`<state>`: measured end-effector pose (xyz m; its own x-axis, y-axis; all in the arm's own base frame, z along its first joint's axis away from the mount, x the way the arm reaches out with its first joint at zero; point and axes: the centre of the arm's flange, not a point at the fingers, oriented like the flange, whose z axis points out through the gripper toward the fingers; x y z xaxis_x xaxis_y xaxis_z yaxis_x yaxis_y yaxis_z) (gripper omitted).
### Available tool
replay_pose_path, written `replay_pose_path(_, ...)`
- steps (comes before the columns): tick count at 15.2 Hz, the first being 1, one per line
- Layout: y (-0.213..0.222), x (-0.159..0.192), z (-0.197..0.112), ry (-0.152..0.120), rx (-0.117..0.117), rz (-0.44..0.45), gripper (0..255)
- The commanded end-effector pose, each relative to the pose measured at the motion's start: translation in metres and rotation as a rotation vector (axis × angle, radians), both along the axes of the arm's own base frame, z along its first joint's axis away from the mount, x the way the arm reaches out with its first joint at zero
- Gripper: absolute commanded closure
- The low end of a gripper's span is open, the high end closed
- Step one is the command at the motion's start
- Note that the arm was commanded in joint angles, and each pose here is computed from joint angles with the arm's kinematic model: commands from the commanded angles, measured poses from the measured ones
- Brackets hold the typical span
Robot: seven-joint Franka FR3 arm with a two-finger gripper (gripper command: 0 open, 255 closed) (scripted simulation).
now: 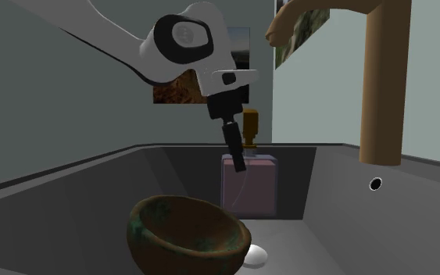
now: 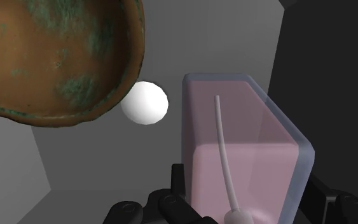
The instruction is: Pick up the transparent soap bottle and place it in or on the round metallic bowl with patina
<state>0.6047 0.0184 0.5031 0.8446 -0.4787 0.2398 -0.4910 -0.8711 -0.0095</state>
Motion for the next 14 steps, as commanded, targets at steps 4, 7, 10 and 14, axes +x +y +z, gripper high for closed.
replay_pose_path(4, 0.000, 0.000, 0.026, 0.000, 0.000, 0.000, 255)
replay_pose_path(7, 0.000, 0.000, 0.042, 0.000, 0.000, 0.000, 255)
replay_pose_path(10, 0.000, 0.000, 0.058, 0.000, 0.000, 0.000, 255)
replay_pose_path(14, 0.000, 0.000, 0.079, 0.000, 0.000, 0.000, 255)
